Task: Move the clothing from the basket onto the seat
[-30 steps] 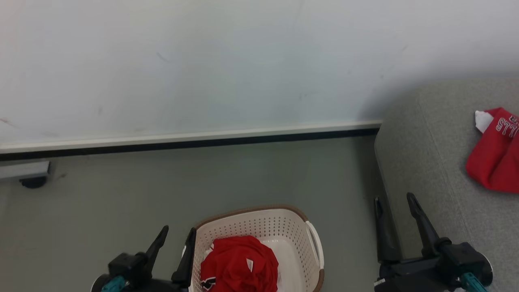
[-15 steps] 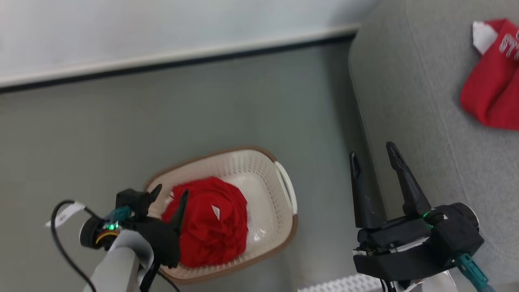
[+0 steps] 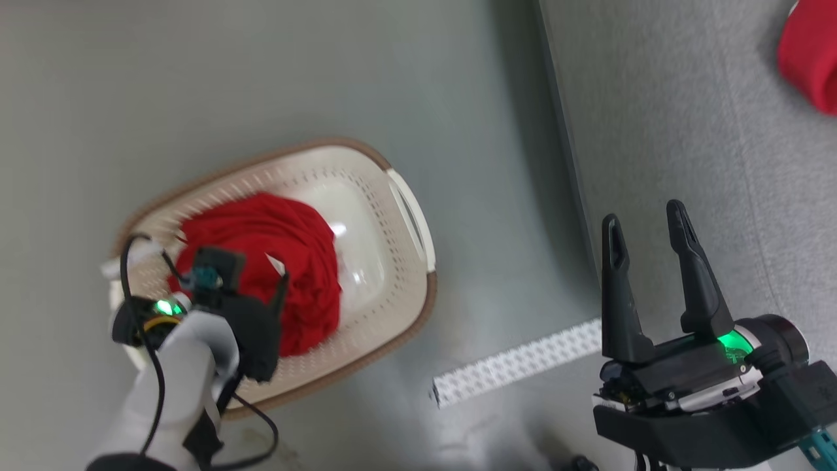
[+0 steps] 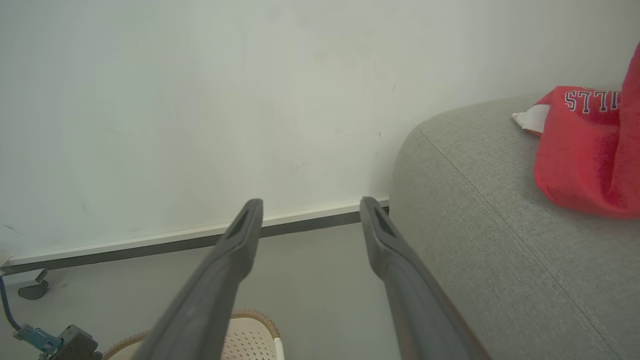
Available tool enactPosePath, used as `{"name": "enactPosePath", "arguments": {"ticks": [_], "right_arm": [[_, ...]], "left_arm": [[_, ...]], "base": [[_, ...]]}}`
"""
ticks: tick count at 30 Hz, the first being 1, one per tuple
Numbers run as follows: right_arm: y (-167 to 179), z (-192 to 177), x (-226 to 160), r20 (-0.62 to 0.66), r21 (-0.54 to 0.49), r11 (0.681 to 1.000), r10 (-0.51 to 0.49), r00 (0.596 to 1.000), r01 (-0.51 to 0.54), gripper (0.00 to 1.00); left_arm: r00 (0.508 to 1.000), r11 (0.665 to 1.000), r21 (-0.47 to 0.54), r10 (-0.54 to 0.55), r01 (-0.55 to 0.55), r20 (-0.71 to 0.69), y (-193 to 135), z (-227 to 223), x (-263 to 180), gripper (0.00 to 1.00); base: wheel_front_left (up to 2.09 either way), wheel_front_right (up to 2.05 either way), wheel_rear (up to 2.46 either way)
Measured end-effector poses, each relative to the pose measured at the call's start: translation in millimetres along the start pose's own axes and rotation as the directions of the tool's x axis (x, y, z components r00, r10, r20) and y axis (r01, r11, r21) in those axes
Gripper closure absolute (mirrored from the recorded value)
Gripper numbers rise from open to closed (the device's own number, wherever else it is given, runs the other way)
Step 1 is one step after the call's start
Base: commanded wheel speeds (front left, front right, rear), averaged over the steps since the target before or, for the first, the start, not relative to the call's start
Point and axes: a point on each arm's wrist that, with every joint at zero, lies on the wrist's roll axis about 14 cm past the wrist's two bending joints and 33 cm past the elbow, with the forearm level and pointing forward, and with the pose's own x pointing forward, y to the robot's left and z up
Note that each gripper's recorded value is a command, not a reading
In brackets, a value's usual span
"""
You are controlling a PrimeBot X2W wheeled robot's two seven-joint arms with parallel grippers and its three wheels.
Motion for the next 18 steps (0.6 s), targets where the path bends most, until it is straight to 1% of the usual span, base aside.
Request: {"name": "enactPosePath", "arguments": {"ticks": [4,8,14,18], "right_arm": [[-8.3,-27.6,-4.1,-0.078,0.01,1.0,-0.028,0.997,0.029,0.0],[-17.9,-45.4,-7.1,-0.128,0.011,0.998,-0.058,0.99,0.06,0.0],[-22.4,-63.9,-14.1,-0.187,0.02,0.996,-0.081,0.979,0.086,0.0],[-19.8,-69.0,-15.5,-0.203,0.034,0.996,-0.078,0.976,0.087,0.0]], "left_arm": [[0.996,0.999,0.008,0.032,-0.031,-0.088,8.3,-24.8,24.7,0.0],[0.975,0.998,-0.003,0.065,-0.068,-0.213,11.2,-65.6,37.6,0.0],[0.96,0.995,-0.022,0.089,-0.099,-0.267,8.9,-85.4,57.4,0.0],[0.948,0.993,-0.006,0.11,-0.117,-0.299,10.7,-95.0,64.9,0.0]], "base": [[0.0,0.0,0.0],[0.0,0.0,0.0],[0.0,0.0,0.0],[0.0,0.0,0.0]]}}
